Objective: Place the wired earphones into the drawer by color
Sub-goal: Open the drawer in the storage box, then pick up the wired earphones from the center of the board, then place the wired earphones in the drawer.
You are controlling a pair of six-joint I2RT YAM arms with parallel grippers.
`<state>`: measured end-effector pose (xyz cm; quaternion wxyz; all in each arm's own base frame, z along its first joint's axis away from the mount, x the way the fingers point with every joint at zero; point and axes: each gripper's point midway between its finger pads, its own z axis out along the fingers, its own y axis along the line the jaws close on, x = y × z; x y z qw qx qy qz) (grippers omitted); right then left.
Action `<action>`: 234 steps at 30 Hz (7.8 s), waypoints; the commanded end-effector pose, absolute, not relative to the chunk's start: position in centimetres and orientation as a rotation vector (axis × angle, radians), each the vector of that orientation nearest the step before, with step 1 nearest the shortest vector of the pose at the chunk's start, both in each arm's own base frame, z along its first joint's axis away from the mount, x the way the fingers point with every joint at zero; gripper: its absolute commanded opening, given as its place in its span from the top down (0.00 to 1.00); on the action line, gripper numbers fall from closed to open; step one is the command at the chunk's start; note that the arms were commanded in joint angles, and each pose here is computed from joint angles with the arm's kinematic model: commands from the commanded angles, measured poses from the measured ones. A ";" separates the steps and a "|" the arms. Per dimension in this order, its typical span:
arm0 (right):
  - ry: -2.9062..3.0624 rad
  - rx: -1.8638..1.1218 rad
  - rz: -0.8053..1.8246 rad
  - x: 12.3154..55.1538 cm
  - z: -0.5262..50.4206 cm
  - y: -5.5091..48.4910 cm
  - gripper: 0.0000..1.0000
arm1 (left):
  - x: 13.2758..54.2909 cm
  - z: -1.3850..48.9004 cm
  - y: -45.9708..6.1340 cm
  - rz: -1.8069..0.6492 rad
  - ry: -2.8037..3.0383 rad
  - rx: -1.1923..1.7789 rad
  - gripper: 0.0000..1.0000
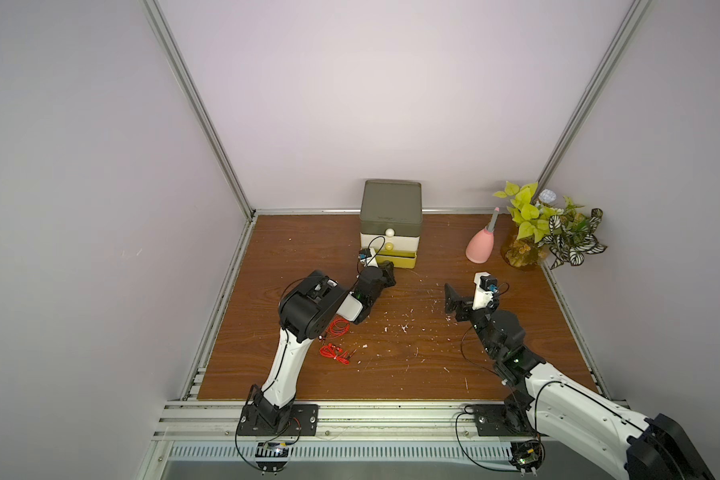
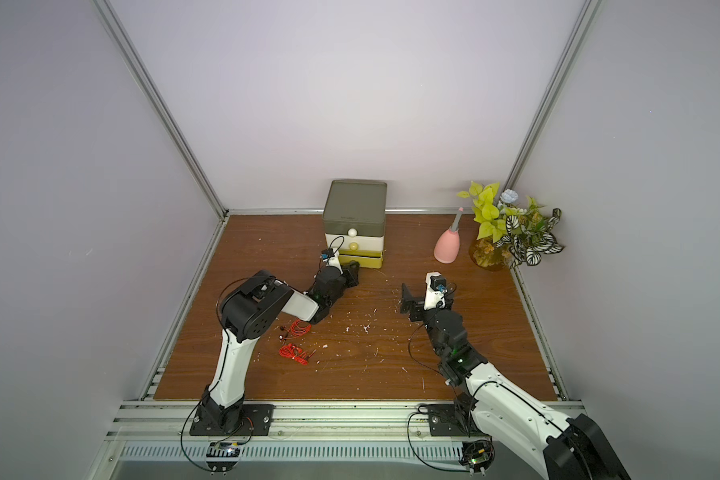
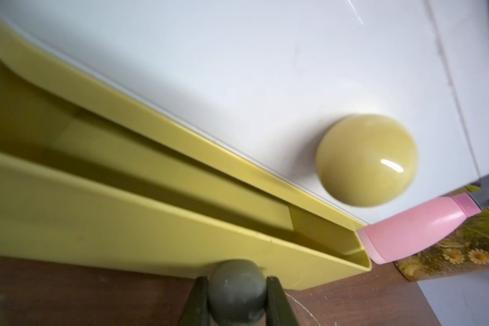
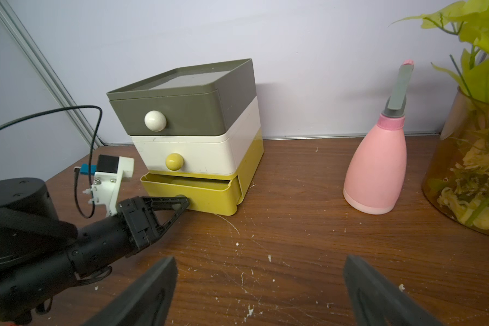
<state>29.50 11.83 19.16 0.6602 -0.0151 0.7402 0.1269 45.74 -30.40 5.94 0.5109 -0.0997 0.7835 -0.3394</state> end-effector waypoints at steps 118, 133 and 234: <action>2.148 -0.583 0.877 24.5 12.9 36.0 0.16 | 29.8 15.5 -8.1 -0.440 1.824 -0.205 0.01; 2.201 -0.672 0.756 24.7 9.4 42.1 0.37 | 28.0 16.6 -4.7 -0.309 1.692 -0.272 0.01; 1.838 -0.367 0.338 36.7 25.7 30.7 1.00 | 27.7 17.4 -5.9 -0.381 1.654 -0.210 0.01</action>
